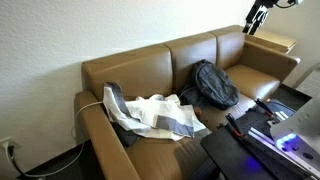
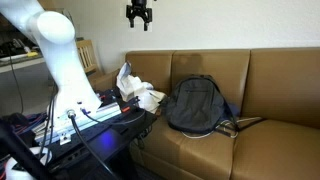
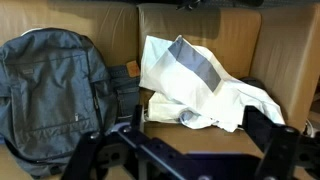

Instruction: Place the white cloth on the armest

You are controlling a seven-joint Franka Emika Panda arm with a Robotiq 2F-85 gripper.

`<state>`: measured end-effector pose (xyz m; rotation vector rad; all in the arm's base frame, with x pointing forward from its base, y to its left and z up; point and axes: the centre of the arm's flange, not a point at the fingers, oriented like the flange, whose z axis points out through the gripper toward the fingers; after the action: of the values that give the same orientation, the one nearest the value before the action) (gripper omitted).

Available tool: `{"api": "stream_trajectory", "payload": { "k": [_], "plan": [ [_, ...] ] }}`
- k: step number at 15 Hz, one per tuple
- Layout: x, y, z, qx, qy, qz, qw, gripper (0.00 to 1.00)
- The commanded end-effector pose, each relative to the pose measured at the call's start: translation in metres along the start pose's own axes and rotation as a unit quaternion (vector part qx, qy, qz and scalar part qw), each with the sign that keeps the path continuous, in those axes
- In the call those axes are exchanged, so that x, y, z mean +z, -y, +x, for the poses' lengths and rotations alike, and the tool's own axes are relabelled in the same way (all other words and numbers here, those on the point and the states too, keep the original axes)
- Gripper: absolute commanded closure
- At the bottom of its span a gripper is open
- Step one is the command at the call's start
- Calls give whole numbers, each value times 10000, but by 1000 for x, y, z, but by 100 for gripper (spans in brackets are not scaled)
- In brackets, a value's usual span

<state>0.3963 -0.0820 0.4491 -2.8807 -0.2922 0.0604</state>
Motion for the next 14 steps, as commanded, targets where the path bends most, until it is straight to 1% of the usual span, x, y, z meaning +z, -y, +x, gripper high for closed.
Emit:
{"api": "stream_trajectory", "payload": {
  "k": [1,2,3,5,7,9,10,11,12,13,14],
  "plan": [
    [0,0,0,0,0,0,10000,0],
    [14,13,16,-362,268,-256,9987,0],
    [30,31,28,-640,503,-265,9963,0],
    [63,74,49,-1018,748,-298,9915,0],
    [103,117,61,-1536,1130,-379,9809,0],
    [138,149,71,-2032,1537,-539,9655,0],
    [152,158,73,-2191,1770,-723,9568,0],
    [152,159,74,-2303,1830,-832,9521,0],
    [145,162,56,-2133,1689,-649,9601,0],
    [154,166,59,-2231,1803,-725,9552,0],
    [158,166,62,-2262,1848,-755,9534,0]
  ]
}}
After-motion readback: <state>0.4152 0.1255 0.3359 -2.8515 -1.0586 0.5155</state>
